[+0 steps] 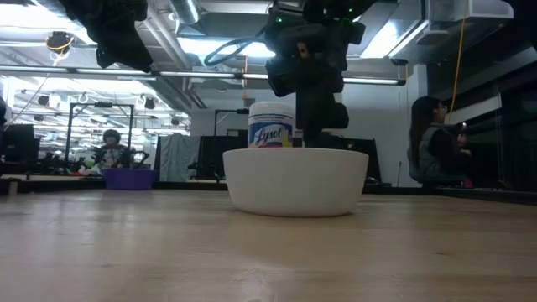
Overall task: Nest bowls inside each other
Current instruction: Stack the red bowl on top of the blue bowl, then stack the green bowl on top of the red bowl
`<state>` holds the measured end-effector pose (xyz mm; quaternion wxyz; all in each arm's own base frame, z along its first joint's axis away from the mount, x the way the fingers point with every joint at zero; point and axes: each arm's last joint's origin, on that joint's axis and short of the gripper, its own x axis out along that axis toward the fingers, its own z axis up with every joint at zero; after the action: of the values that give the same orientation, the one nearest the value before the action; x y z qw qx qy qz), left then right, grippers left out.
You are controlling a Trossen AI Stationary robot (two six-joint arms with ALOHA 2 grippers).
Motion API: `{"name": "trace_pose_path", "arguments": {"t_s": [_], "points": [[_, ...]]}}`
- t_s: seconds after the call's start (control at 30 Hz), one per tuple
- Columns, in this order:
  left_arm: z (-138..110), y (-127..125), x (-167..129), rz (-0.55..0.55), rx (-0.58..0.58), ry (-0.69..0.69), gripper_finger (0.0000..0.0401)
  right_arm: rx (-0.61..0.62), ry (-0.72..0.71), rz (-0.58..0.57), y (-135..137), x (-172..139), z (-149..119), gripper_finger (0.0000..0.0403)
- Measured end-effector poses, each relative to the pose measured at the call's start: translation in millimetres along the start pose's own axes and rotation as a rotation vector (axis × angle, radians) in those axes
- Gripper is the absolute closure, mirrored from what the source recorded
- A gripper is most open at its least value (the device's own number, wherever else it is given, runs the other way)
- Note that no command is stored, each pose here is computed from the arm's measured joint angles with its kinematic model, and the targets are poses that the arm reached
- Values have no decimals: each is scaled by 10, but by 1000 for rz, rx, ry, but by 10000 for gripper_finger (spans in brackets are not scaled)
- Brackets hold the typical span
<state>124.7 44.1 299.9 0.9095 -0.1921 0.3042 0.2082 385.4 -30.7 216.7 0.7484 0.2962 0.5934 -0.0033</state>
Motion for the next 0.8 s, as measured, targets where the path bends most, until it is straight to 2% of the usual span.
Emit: {"name": "trace_pose_path", "arguments": {"t_s": [0.13,0.27,0.37,0.5,0.57,0.67,0.8], "points": [[0,0,0,0,2,0,289,12,-13,20,4,-4,20,233],[0,0,0,0,3,0,289,-1,-39,50,22,-8,51,236],[0,0,-1,0,3,-1,289,-5,-128,179,124,-116,127,249],[-14,-1,0,-8,4,17,289,-67,-340,373,427,-492,365,265],[-71,1,26,-13,8,98,289,-131,-442,424,607,-753,466,271],[-256,8,138,-36,32,277,289,-214,-612,430,824,-1191,554,279],[-543,-42,301,-203,-15,467,289,-271,-704,431,941,-1544,573,287]]}}
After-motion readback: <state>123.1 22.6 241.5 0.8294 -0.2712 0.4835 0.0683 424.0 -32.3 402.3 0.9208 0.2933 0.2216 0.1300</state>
